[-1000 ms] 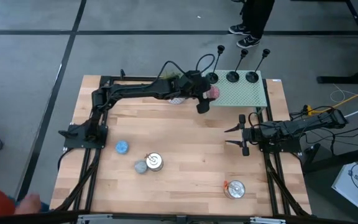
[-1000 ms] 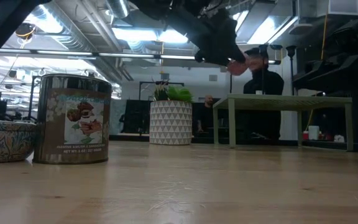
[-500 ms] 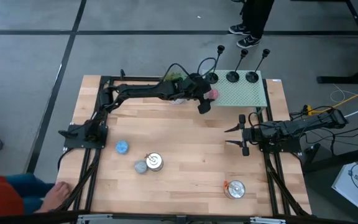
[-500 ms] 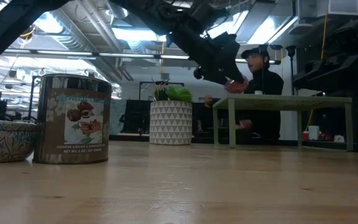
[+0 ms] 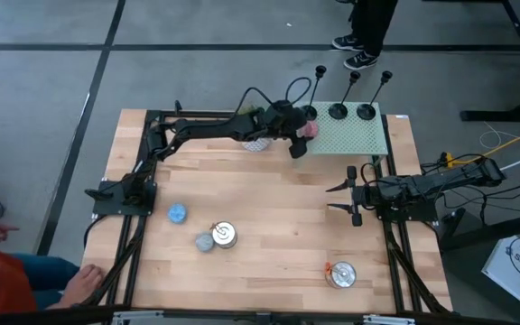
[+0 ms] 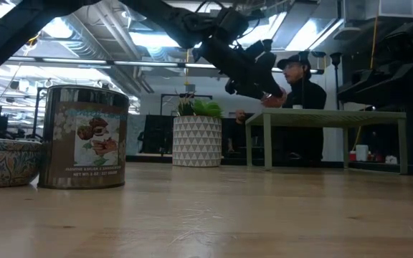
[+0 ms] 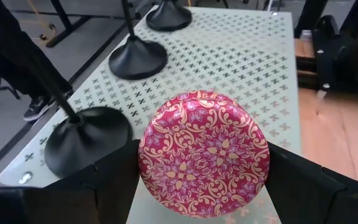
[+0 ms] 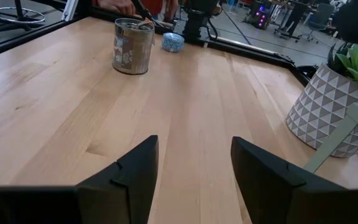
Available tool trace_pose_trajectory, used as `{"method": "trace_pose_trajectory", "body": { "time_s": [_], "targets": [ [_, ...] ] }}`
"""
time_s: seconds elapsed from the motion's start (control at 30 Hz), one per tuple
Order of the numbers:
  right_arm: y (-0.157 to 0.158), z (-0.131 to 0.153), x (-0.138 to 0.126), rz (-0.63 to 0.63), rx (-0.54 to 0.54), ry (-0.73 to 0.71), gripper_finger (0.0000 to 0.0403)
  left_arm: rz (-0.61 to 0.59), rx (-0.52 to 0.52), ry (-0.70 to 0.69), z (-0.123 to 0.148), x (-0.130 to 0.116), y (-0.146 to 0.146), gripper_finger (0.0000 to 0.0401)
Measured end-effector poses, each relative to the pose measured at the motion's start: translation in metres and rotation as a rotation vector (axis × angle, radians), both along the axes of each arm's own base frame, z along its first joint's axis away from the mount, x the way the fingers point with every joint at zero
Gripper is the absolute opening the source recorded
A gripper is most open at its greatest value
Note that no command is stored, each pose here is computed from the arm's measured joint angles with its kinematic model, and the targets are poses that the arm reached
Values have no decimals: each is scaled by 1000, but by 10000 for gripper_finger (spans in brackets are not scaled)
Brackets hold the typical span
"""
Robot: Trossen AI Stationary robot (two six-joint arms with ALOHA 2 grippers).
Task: Pick & Place candle stick holders
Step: Put the red yellow scented candle on the shelf, then move the blue white scented candle to the middle of the table
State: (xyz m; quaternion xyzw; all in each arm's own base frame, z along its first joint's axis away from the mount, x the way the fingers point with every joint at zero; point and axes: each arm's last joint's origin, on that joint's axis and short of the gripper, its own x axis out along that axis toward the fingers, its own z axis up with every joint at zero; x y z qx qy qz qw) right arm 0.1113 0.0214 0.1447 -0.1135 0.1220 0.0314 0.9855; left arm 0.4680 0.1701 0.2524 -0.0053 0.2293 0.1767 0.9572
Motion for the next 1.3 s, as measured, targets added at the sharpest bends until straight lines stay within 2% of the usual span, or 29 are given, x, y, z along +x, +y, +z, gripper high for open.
{"method": "trace_pose_trajectory", "body": {
  "time_s": [0.17, 0.57, 0.87, 1.07, 1.3],
  "targets": [
    [0, 0, 0, 0, 0, 0, 204, -2, 1, -2, 0, 0, 0, 299],
    [0, 0, 0, 0, 0, 0, 204, -2, 1, 4, 3, -1, 0, 334],
    [0, 0, 0, 0, 0, 0, 204, 42, 67, 8, 19, -8, -4, 337],
    [0, 0, 0, 0, 0, 0, 204, 31, 93, 59, 40, -18, -22, 337],
    [0, 0, 0, 0, 0, 0, 204, 58, 148, 194, 60, -35, -56, 334]
  ]
}}
